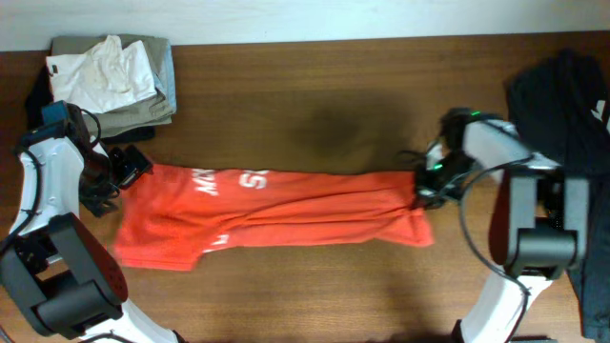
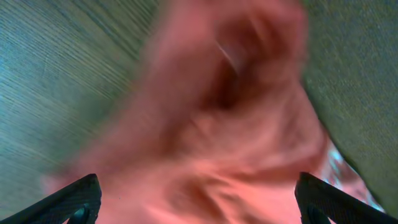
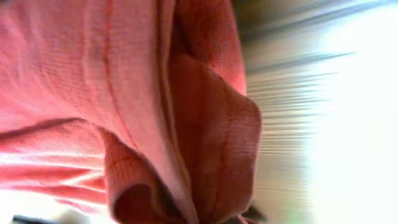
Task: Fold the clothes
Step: 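Fold the right end of the strip leftward with the right gripper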
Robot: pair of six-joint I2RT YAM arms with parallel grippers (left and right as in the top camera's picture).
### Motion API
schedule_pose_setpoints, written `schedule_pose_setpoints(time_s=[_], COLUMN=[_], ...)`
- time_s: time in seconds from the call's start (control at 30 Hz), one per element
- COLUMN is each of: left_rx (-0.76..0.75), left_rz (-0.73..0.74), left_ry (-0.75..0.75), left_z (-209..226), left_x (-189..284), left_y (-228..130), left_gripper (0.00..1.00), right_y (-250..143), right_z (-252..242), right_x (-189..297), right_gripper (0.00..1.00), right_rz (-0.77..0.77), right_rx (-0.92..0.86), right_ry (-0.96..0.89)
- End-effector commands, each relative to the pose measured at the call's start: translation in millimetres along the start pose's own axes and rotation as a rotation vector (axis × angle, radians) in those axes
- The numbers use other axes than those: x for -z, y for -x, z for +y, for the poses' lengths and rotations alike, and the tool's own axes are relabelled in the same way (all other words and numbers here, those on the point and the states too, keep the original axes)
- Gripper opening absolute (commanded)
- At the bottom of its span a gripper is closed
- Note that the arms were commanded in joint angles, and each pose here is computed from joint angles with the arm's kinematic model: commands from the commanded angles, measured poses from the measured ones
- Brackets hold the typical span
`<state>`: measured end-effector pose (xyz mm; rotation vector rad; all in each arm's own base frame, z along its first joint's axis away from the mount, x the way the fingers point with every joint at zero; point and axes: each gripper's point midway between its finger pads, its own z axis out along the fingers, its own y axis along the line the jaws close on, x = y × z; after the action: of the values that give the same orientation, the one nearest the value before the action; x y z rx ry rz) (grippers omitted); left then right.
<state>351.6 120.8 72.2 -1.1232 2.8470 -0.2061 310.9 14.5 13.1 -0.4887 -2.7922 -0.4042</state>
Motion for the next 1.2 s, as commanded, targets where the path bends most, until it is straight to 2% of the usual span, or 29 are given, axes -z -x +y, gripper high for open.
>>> schedule_pose_setpoints(time_s=[0.0,0.07,0.13,0.23,0.47,0.63,0.77,0.8,0.87,0.93,1.0,1.17], left_rx=[-0.003,-0.003,-0.003,-0.003,-0.003,-0.003,-0.003,-0.003,-0.002,-0.002,-0.002,-0.002], left_rz=[-0.013,-0.013,-0.014,-0.016,-0.015,-0.015,-0.014,-0.012,-0.008,-0.008,-0.008,-0.008], left_ry=[-0.017,-0.016,-0.017,-0.013,-0.013,-0.013,-0.013,-0.012,-0.01,-0.01,-0.011,-0.011], left_z=[-4,-4,-4,-3,-3,-3,-3,-3,-3,-3,-3,-3], left_x=[7,7,7,7,7,7,7,7,7,7,7,7], left_y=[-1,-1,0,0,0,0,-1,-1,-2,-2,-2,-2], left_gripper=[0.99,0.99,0.99,0.99,0.99,0.99,0.99,0.99,0.99,0.99,0.99,0.99], right_y=[16,14,12,6,-32,-65,-74,-75,-76,-80,-80,-63], right_z=[-46,-49,-28,15,148,207,228,232,236,238,238,222], right_x=[57,85,98,86,48,20,10,9,4,-1,-1,9], right_gripper=[0.04,0.04,0.04,0.04,0.04,0.05,0.1,0.13,0.39,0.56,0.6,0.61], right_rz=[-0.112,-0.141,-0.152,-0.147,-0.107,-0.119,-0.145,-0.15,-0.147,-0.134,-0.134,-0.142], right_rx=[-0.071,-0.112,-0.067,0.045,0.341,0.454,0.484,0.488,0.501,0.51,0.511,0.447], right_ry=[-0.196,-0.258,-0.266,-0.242,0.006,0.01,0.017,0.021,0.021,0.016,0.017,0.02])
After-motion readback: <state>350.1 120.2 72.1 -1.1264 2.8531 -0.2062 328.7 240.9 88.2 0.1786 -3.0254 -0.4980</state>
